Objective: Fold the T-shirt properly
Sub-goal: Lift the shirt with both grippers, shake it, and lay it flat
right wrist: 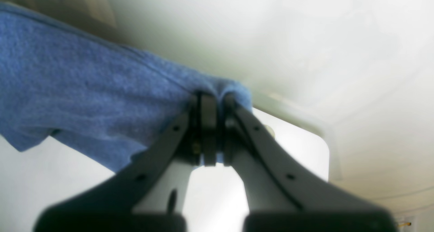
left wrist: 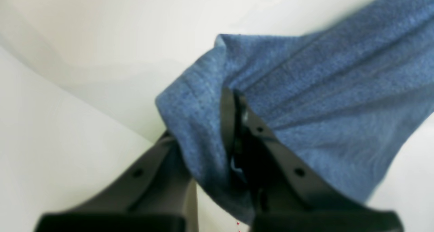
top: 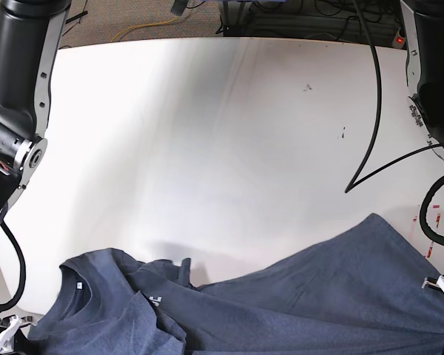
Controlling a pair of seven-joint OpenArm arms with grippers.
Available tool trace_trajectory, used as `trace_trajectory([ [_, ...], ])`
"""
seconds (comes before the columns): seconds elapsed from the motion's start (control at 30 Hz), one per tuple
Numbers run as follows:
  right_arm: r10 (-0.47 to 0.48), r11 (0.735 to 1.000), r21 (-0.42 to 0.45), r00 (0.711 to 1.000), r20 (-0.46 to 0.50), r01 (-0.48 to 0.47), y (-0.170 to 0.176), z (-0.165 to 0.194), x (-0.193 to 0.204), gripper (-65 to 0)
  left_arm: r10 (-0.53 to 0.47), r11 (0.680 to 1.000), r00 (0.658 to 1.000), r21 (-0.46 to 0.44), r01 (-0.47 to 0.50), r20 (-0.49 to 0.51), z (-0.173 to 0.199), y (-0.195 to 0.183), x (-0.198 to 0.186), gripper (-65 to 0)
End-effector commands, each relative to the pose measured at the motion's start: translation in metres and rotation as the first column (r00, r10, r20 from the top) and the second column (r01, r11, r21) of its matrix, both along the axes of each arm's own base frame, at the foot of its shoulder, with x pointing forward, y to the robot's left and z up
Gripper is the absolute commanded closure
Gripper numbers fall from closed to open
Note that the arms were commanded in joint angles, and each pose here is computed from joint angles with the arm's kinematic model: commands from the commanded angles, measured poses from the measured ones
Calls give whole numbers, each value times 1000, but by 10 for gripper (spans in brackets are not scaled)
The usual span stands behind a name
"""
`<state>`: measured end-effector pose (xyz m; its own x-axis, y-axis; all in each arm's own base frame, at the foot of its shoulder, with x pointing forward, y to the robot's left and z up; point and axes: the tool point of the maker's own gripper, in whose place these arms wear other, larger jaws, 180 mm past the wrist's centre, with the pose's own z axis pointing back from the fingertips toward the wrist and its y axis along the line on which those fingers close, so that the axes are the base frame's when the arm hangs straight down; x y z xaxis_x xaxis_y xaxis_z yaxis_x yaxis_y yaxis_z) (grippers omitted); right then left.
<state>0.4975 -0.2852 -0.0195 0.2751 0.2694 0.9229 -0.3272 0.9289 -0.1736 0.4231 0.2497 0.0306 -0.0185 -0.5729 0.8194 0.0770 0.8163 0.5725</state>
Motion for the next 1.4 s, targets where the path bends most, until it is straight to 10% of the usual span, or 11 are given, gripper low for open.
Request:
trace_trajectory([
  [0.0, -30, 999, -18, 999, 31, 30, -10, 17, -4, 0, 25, 1000, 999, 14, -26, 48, 18, 6, -4, -10],
  [0.47, -17, 999, 36, 983, -184, 24, -11, -122, -51, 0, -20, 1000, 975, 15, 24, -222, -110, -18, -20, -10],
  [0.8, -9, 992, 113, 923, -385, 56, -8, -235, -129, 0, -30, 1000, 859, -19, 23, -512, -233, -5, -77, -10],
  [1.37, 7, 955, 237, 783, -622, 179, -8, -336, -245, 0, 24, 999, 647, -1, -37, -762, -331, 20, -171, -10],
])
